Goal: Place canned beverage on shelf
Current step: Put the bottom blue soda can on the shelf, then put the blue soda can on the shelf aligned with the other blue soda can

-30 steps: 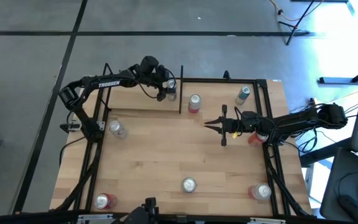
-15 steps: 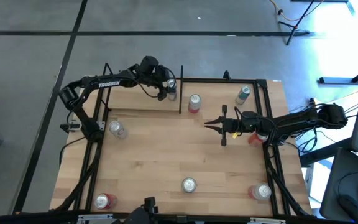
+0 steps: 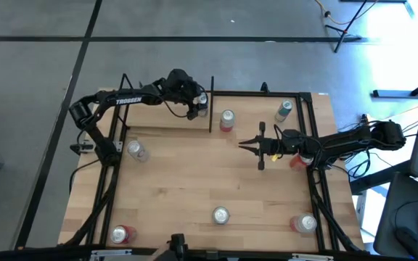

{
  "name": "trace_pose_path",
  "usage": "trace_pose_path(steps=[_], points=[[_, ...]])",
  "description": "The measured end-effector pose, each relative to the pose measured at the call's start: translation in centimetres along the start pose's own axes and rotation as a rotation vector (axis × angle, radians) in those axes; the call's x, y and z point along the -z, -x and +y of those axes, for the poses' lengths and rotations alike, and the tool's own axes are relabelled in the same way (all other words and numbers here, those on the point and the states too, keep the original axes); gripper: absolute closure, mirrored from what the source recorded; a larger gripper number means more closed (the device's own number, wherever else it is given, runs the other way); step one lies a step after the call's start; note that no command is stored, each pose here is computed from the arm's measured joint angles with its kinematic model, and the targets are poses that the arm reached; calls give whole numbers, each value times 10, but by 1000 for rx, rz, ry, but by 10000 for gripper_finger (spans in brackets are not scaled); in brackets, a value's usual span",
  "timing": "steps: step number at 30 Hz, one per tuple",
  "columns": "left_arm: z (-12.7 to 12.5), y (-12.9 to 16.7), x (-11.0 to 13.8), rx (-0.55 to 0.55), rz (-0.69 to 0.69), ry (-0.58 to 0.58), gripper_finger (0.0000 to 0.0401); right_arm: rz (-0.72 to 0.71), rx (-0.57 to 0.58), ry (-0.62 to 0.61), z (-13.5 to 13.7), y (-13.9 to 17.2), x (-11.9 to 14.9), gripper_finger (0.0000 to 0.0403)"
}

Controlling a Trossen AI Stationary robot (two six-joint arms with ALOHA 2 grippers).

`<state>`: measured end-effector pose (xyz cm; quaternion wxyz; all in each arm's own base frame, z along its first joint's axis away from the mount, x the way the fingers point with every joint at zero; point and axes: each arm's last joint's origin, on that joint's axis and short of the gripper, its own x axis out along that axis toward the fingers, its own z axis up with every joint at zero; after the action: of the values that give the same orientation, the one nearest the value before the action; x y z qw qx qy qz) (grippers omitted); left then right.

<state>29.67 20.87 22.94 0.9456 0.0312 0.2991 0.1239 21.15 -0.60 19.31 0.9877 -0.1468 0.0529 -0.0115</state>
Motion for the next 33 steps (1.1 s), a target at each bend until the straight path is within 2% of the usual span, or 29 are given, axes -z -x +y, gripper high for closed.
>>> trace_pose_path(steps=[11,22,25,29,33], points=[[-6,-2,-2,-38,19,18,148,0,-1,-1,0,0,0,364],[-5,-1,0,-92,47,55,53,1,-1,-2,0,0,0,364],[-5,12,-9,-104,8,42,42,1,-1,-2,0,0,0,364],[-9,42,-27,-102,-74,31,41,1,-1,-1,0,0,0,364],[-23,78,-44,-14,-160,54,45,11,63,19,-2,0,0,364]])
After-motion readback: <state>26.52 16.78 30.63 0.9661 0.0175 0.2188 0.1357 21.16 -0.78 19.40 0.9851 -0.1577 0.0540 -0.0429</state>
